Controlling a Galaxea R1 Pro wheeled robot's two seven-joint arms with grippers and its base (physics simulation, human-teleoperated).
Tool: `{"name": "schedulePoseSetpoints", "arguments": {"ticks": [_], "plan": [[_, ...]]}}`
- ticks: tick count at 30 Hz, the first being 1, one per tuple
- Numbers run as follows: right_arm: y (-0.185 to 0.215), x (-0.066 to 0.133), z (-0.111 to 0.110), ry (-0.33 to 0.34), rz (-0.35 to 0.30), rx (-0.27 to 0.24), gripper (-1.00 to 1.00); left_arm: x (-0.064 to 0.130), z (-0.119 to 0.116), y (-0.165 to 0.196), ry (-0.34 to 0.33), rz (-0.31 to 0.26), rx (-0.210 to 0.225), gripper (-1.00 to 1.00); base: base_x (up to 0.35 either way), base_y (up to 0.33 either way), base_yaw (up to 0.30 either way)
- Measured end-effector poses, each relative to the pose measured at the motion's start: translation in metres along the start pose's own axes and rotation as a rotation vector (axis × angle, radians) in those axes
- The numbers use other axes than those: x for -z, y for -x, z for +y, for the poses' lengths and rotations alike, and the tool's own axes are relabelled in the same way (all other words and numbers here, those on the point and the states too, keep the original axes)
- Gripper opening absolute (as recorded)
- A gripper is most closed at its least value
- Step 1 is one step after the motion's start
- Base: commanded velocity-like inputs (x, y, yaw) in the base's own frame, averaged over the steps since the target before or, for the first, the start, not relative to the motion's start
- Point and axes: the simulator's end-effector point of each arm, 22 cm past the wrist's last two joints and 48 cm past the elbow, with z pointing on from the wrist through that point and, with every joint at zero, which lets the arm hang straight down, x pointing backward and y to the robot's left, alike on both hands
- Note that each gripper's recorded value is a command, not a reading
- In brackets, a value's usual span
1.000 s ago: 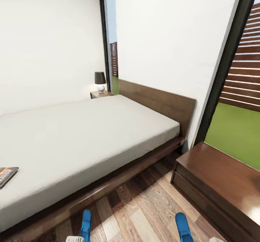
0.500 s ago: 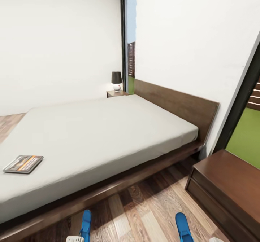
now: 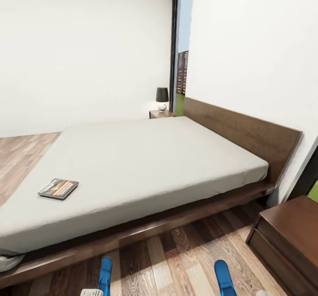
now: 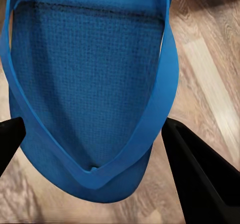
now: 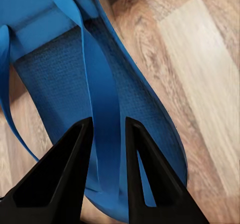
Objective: In the bedroom, move the book from the bed onto either nightstand, and place the two sandals side by side next to the bed.
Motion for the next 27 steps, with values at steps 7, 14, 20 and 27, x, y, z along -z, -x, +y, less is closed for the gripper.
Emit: {"name": "schedulePoseSetpoints", "arguments": {"ticks": [7, 14, 20, 27], "plan": [[-0.0001, 0.0, -0.0001, 0.0, 0.0, 0.0, -1.0, 0.0, 0.0, 0.0, 0.0, 0.0, 0.0, -1.0, 0.0, 0.0, 0.288], [-0.0001, 0.0, -0.0001, 0.0, 0.0, 0.0, -1.0, 0.0, 0.0, 0.0001, 0.0, 0.0, 0.0, -1.0, 0.0, 0.0, 0.288], [-0.0001, 0.0, -0.0001, 0.0, 0.0, 0.0, -1.0, 0.0001, 0.0001, -0.0001, 0.0, 0.0, 0.0, -1.0, 0.0, 0.0, 0.288], [0.0, 0.0001, 0.0002, 0.001, -0.001, -0.001, -1.0, 0.0002, 0.0005, 0.0004, 0.001, 0.0, 0.0, -1.0, 0.0, 0.0, 0.202]]}}
